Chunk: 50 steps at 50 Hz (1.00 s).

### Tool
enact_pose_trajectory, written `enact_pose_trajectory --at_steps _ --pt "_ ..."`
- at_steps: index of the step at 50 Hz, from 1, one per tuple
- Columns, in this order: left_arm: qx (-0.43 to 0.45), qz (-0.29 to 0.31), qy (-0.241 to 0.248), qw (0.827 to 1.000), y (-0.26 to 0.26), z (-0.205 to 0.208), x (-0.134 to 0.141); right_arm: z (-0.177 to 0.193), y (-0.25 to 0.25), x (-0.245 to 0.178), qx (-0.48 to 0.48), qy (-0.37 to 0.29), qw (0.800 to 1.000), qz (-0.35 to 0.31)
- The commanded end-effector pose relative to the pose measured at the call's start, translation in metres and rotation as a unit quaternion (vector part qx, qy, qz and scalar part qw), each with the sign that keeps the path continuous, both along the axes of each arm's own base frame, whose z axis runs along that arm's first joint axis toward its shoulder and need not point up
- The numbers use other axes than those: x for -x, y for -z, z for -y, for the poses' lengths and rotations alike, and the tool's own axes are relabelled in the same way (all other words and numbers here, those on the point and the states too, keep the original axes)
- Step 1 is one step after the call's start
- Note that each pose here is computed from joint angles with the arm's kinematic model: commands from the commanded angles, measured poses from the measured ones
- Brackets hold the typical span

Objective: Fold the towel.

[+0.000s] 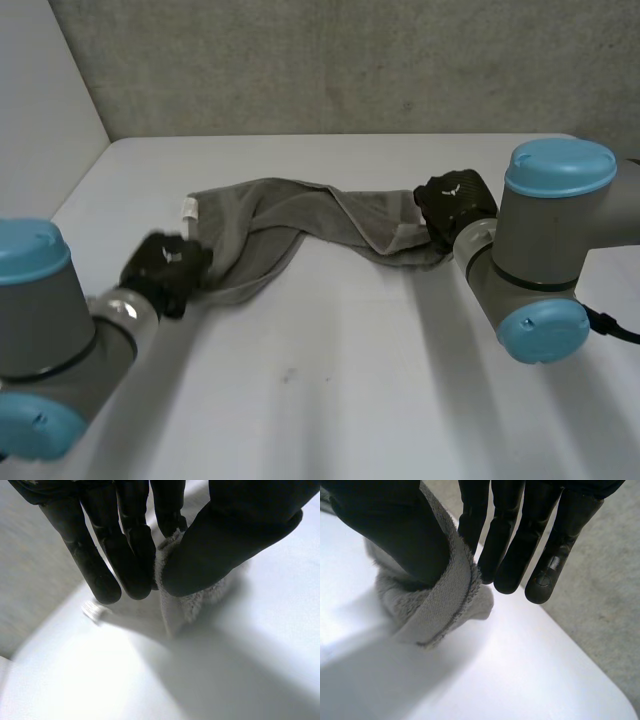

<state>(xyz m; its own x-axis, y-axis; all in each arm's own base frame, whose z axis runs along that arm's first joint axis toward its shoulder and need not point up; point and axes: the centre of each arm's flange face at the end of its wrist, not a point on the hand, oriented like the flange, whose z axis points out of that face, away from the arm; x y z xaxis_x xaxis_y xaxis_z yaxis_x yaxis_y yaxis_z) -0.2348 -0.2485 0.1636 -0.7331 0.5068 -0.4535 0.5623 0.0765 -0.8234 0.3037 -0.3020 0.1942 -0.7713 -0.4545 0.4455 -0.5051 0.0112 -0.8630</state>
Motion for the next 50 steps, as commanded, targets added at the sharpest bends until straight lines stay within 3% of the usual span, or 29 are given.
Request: enact_pose_trajectory --at_steps 1,7,12,18,29,34,39,50 --pt "-0.101 0.062 0.020 0.993 -0.003 -0.058 -0.013 -0.021 -0.025 0.010 -0.010 -0.004 1.000 -0.004" --pt "-0.134 0.073 0.048 0.987 -0.018 -0.102 -0.018 -0.036 -0.036 0.017 -0.023 -0.022 0.999 -0.008" --pt "-0.130 0.069 0.119 0.982 -0.039 -0.152 -0.014 -0.053 -0.044 0.022 -0.052 -0.050 0.997 -0.020" --pt "-0.104 0.056 0.129 0.985 -0.049 -0.152 -0.011 -0.056 -0.051 0.027 -0.054 -0.052 0.997 -0.028" --pt "-0.044 0.016 0.067 0.997 -0.077 -0.065 0.006 -0.050 -0.057 0.029 -0.037 -0.044 0.998 -0.012" --pt "-0.018 -0.029 0.054 0.998 -0.080 -0.028 0.023 -0.055 -0.093 0.030 0.034 -0.046 0.998 0.026" --pt "-0.002 -0.083 0.038 0.996 -0.071 0.025 0.047 -0.069 -0.137 0.035 0.092 -0.046 0.989 0.104" --pt "-0.002 -0.125 0.039 0.991 -0.046 0.086 0.082 -0.110 -0.191 0.046 0.144 -0.104 0.966 0.186"
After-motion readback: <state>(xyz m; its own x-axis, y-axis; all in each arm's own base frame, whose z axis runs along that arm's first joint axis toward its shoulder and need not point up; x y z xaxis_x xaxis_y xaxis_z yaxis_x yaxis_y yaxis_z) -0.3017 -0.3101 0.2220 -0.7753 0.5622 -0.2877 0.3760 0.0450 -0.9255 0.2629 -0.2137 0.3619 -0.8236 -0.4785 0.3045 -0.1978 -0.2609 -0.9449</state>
